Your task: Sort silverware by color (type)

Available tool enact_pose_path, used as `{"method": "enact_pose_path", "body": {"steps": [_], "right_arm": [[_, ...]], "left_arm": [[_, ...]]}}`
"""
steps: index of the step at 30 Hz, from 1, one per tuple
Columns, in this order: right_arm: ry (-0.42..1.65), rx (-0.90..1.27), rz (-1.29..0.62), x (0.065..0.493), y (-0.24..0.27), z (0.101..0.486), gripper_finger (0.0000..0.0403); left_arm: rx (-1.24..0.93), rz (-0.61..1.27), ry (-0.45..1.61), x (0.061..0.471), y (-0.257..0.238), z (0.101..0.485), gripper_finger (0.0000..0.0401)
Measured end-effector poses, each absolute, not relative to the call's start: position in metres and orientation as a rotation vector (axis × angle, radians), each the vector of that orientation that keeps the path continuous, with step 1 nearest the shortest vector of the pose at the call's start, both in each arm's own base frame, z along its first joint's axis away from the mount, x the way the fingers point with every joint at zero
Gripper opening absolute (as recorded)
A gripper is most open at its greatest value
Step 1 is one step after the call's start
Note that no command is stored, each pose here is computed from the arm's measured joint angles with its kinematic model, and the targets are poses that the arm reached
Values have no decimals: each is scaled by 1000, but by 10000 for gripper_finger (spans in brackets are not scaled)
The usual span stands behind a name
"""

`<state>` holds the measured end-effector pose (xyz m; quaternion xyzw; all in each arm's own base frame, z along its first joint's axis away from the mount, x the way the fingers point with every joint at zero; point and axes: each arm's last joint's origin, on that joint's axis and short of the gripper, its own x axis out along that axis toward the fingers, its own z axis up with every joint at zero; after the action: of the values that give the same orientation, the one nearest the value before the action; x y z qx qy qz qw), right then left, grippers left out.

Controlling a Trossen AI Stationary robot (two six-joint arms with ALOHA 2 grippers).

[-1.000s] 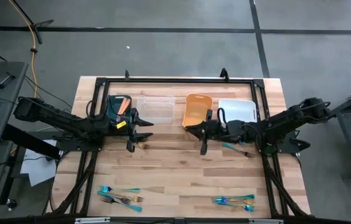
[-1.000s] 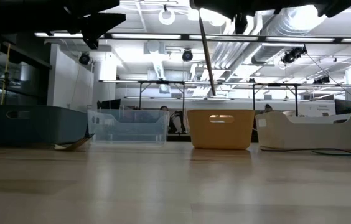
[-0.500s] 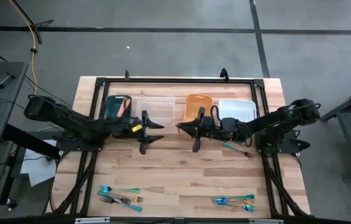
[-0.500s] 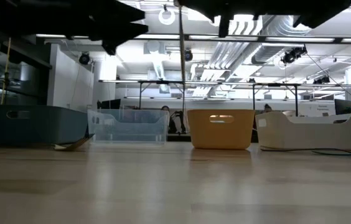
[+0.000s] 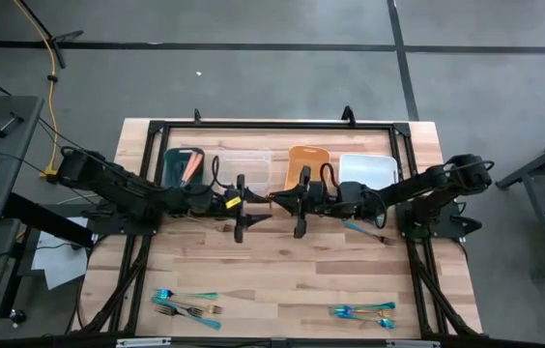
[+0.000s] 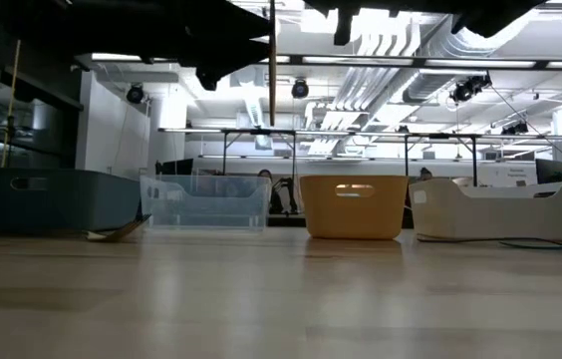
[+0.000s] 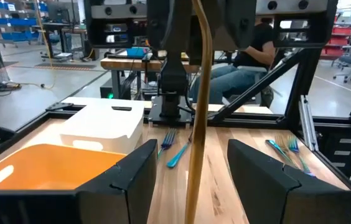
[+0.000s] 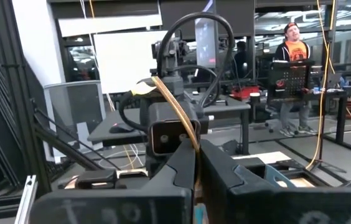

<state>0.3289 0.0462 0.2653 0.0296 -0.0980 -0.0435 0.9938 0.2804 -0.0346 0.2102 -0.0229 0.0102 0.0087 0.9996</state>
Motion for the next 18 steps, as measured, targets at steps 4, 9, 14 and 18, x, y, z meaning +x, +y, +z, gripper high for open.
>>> {"method": "enact_pose_path", "body": {"steps": [4, 9, 14, 18], "right_arm": [[-204, 61, -87, 329, 46, 266, 3], [-209, 62, -87, 329, 46, 267, 3], [-207, 66, -91, 329, 46, 266, 3], [-188, 67, -93, 329, 46, 265, 8]], "left_arm": [[-66, -3, 25, 289, -36, 210, 184], [-88, 5, 36, 295, -36, 208, 135], [-80, 21, 37, 295, -33, 208, 23], [-77, 25, 56, 295, -31, 206, 18]]}}
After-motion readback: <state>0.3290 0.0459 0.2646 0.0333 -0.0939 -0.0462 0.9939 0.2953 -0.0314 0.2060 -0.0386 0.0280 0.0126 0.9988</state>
